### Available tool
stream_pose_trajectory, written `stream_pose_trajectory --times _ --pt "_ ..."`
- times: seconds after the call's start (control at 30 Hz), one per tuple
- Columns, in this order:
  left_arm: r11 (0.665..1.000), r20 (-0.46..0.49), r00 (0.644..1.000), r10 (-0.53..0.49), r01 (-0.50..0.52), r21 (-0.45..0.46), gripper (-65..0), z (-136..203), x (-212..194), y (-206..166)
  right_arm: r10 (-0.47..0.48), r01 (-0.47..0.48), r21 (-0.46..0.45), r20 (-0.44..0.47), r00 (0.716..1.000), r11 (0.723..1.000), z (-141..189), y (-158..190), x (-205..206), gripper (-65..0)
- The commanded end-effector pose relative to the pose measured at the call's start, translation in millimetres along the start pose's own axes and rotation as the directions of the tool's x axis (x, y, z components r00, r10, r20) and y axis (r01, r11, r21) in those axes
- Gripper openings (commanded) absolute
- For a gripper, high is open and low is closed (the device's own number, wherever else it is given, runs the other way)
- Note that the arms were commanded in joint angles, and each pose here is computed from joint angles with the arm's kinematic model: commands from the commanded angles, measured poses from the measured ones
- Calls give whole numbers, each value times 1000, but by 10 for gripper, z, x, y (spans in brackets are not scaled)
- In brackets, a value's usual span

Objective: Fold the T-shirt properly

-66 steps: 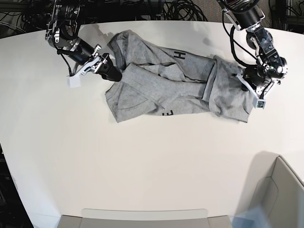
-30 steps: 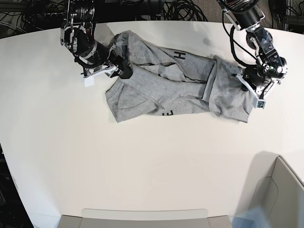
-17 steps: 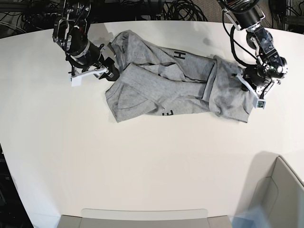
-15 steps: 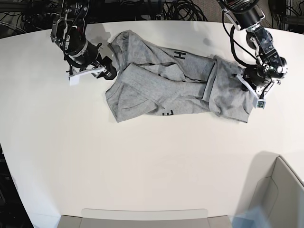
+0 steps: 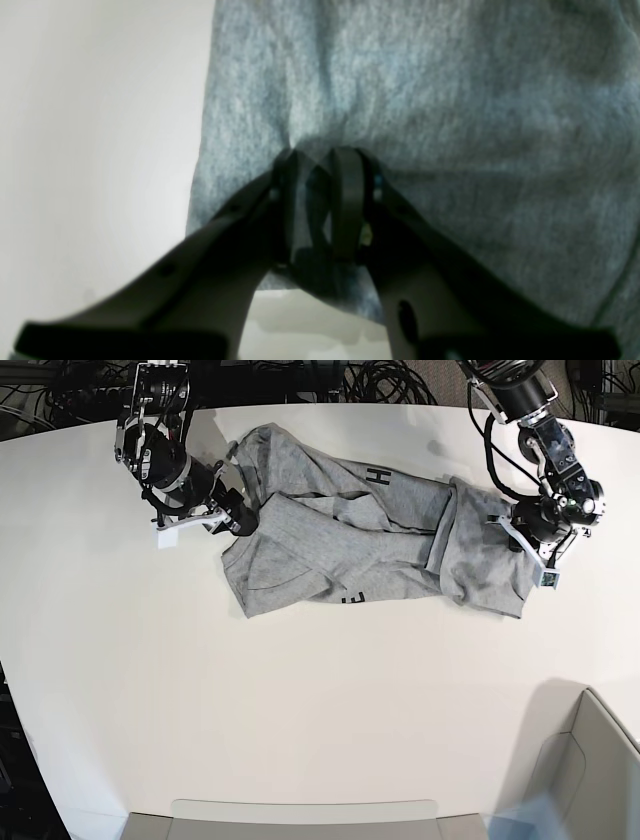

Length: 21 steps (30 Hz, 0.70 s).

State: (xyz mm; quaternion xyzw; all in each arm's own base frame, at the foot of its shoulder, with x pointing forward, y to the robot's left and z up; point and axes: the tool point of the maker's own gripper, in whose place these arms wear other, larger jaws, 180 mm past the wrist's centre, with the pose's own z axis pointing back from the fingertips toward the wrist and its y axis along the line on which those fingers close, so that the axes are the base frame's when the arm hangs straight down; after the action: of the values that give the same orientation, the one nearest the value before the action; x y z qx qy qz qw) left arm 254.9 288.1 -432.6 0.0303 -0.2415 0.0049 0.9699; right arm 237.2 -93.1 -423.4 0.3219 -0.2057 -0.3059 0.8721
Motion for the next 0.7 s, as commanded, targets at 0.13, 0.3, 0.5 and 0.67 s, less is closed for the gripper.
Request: stream_pose_trajectory --times 0.13,0.3,0.5,0.67 --pt "1000 -81 997 -15 17 22 -531 -7 -170 39 34 -35 -13 -56 998 999 -53 56 -177 -410" --pt "1000 -80 997 -15 17 22 -531 -7 -163 39 84 -82 22 -116 990 996 -138 230 -401 -410" --pt "1000 -81 997 -15 17 22 -531 -7 -170 39 105 -100 41 -125 987 994 -185 330 -418 -410" --pt "1000 -81 997 -15 17 23 -531 -4 -169 40 105 -100 42 -128 986 994 -259 353 -360 -410"
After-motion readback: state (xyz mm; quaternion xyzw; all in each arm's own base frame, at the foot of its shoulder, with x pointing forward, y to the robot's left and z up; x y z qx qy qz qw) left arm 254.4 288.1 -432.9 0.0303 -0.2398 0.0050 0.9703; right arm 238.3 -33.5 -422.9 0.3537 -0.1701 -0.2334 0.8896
